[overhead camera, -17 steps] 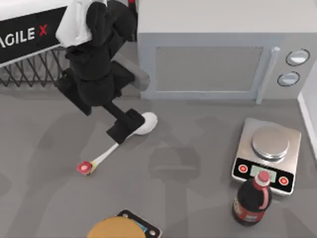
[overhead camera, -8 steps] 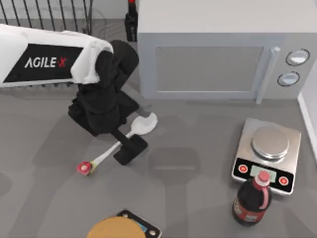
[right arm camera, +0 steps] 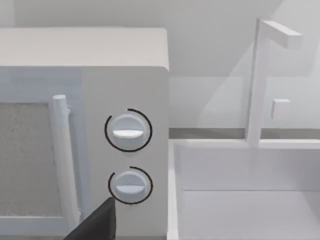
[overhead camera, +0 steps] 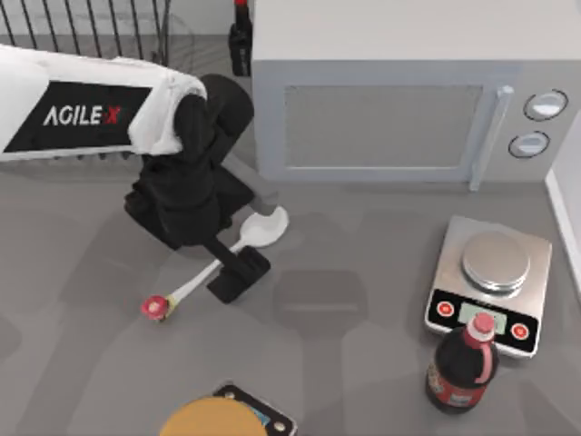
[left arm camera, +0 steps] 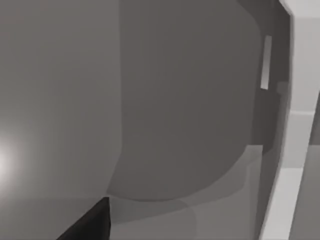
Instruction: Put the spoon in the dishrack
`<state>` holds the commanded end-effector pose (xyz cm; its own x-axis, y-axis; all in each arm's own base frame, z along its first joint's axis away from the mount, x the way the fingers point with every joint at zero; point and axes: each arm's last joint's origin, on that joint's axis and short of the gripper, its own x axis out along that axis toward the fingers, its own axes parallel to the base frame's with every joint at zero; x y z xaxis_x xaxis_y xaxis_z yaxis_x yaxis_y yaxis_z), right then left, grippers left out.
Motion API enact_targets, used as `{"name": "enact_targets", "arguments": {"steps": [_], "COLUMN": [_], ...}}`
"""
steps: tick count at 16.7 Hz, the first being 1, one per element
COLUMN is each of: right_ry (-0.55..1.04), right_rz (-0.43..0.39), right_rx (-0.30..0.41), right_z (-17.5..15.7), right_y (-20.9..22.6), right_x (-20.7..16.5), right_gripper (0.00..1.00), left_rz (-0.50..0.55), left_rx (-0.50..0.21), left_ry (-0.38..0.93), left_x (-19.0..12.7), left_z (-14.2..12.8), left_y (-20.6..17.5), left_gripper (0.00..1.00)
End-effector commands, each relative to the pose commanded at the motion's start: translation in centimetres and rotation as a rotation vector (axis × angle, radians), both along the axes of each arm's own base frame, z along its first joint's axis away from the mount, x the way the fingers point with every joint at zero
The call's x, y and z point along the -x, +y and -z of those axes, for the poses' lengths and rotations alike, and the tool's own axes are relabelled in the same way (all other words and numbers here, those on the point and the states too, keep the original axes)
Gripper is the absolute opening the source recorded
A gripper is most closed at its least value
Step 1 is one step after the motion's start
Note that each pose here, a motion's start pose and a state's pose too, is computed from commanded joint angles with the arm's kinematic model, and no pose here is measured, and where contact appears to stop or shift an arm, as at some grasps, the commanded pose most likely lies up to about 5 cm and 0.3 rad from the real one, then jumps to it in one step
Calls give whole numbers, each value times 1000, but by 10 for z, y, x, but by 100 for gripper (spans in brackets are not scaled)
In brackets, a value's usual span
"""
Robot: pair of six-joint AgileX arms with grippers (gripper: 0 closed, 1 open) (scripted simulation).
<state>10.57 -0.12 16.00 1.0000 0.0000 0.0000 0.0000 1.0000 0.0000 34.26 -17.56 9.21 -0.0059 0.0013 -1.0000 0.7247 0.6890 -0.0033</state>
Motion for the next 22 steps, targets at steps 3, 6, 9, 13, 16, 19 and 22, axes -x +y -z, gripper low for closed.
{"name": "enact_targets", "arguments": {"steps": [3, 6, 9, 13, 16, 19, 22], "right_ry": [0, 0, 0, 0, 0, 0, 0], "right_rz": [0, 0, 0, 0, 0, 0, 0], "right_rx": [0, 0, 0, 0, 0, 0, 0], "right_z": [0, 0, 0, 0, 0, 0, 0], "right_y": [0, 0, 0, 0, 0, 0, 0], "right_x": [0, 0, 0, 0, 0, 0, 0], "right_gripper": [100, 100, 100, 100, 100, 100, 100], "left_rz": [0, 0, 0, 0, 0, -5, -6], "left_rx": [0, 0, 0, 0, 0, 29, 28], "left_ry": [0, 0, 0, 0, 0, -32, -30], "left_x": [0, 0, 0, 0, 0, -1, -5], "left_z": [0, 0, 0, 0, 0, -22, -29], "left_y": [0, 0, 0, 0, 0, 0, -2], "left_gripper": [55, 32, 10, 0, 0, 0, 0]}}
